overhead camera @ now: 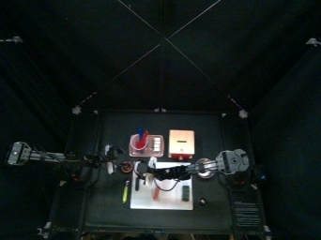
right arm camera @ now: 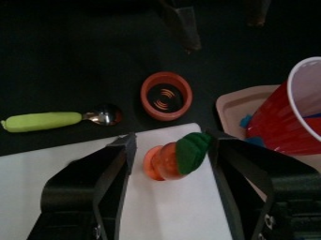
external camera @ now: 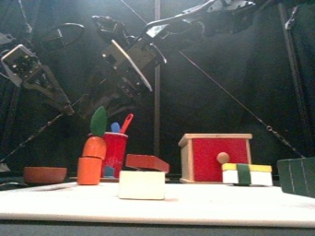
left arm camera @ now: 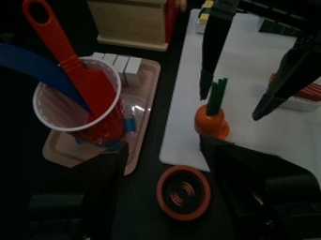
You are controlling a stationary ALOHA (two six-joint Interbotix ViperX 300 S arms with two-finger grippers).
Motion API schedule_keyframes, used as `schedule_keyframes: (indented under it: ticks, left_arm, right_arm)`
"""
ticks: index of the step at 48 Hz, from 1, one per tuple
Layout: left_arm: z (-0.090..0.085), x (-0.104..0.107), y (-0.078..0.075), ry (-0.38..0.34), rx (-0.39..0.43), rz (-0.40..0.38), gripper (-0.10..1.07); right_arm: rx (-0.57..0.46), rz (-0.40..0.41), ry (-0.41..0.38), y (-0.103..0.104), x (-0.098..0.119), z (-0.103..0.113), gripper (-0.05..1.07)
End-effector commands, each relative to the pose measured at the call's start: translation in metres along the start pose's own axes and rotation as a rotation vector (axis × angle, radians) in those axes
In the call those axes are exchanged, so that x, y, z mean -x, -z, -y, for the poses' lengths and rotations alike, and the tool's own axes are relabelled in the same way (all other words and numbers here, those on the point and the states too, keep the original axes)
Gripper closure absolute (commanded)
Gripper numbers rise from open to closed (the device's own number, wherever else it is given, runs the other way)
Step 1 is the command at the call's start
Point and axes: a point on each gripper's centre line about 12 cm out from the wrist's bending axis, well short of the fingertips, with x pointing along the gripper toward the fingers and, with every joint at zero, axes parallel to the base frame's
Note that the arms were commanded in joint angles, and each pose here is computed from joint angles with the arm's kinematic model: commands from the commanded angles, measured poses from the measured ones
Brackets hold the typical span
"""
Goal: Put carrot together
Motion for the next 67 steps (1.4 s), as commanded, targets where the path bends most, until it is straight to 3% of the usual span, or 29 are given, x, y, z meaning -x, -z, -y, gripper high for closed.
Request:
schedule_keyframes:
  ticks: [1, 19, 43, 49, 67]
  left_arm:
    - [0.0, 0.0, -0.005, 0.003, 0.005, 0.013, 0.03]
    - [0.0, 0.0, -0.006, 0.002, 0.005, 0.015, 0.03]
    - [0.002, 0.001, -0.011, 0.013, 0.014, 0.029, 0.03]
    - [0.007, 0.003, -0.021, 0.054, 0.027, 0.066, 0.03]
    - [0.033, 0.011, -0.047, 0.277, 0.067, 0.217, 0.03]
  right_arm:
    - [-0.024, 0.079, 0.005, -0.032, 0.025, 0.006, 0.11]
    - [-0.04, 0.06, 0.065, -0.034, 0.043, 0.015, 0.11]
    - [-0.103, 0.007, 0.055, -0.013, 0.062, 0.019, 0.11]
    - [-0.129, -0.002, 0.047, -0.008, 0.075, 0.022, 0.11]
    - [-0.197, -0.033, 0.018, 0.02, 0.122, 0.031, 0.13]
